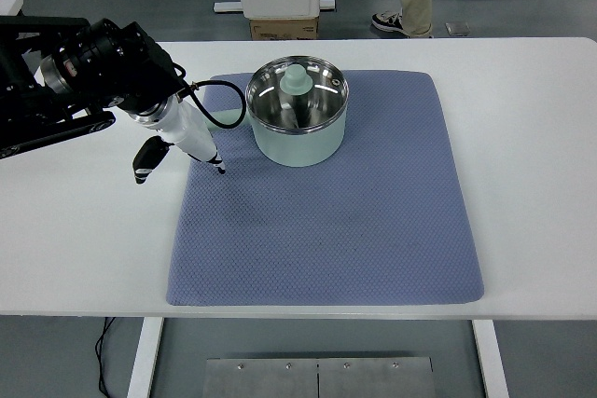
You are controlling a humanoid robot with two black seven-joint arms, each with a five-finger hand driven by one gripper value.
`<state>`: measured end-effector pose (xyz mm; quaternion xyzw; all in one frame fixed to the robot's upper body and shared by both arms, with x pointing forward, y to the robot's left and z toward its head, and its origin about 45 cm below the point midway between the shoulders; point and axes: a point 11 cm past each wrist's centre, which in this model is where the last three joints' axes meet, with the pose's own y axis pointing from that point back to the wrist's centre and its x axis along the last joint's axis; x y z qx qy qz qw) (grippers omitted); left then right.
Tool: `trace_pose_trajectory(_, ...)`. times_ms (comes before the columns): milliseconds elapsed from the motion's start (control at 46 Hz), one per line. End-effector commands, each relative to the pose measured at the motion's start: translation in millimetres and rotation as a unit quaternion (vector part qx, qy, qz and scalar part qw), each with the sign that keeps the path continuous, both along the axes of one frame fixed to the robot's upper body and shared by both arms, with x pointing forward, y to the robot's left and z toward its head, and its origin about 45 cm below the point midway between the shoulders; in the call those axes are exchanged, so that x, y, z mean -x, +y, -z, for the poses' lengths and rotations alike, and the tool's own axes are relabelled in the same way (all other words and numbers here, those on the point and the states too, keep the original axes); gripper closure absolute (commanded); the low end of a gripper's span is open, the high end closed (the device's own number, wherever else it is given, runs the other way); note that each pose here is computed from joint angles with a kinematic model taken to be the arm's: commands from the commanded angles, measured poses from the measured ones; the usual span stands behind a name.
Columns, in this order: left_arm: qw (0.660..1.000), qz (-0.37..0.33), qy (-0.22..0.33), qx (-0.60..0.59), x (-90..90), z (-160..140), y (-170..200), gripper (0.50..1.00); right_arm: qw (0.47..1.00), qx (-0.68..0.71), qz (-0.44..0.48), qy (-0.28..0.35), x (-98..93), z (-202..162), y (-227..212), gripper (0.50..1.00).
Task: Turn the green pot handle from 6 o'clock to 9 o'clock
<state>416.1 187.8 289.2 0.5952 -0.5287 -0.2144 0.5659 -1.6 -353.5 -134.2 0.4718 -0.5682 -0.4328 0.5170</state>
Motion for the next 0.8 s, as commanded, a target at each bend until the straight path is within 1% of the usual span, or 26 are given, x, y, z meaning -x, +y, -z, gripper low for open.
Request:
trace_pose_trajectory(0, 1.0, 0.002, -0.002, -0.006, -0.9, 1.4, 0.0, 0.5, 1.0, 0.0, 0.0, 0.0, -0.5, 0.0, 0.0, 0.5)
trace_pose_trajectory(239, 1.0, -0.002, -0.006, -0.016, -5.8, 3.5, 2.1, 0.5, 1.0, 0.0, 0.0, 0.0, 0.4, 0.0, 0.0, 0.5)
trace_pose_trajectory(434, 1.0, 0.002, -0.004, -0.019, -5.3, 7.2, -1.4, 0.5, 1.0, 0.0, 0.0, 0.0, 0.4, 0.0, 0.0, 0.5)
trace_pose_trajectory(782, 1.0, 0.001, -0.008, -0.023, -9.2, 8.6, -4.9, 0.5, 1.0, 0.0, 0.0, 0.0, 0.4, 0.0, 0.0, 0.5)
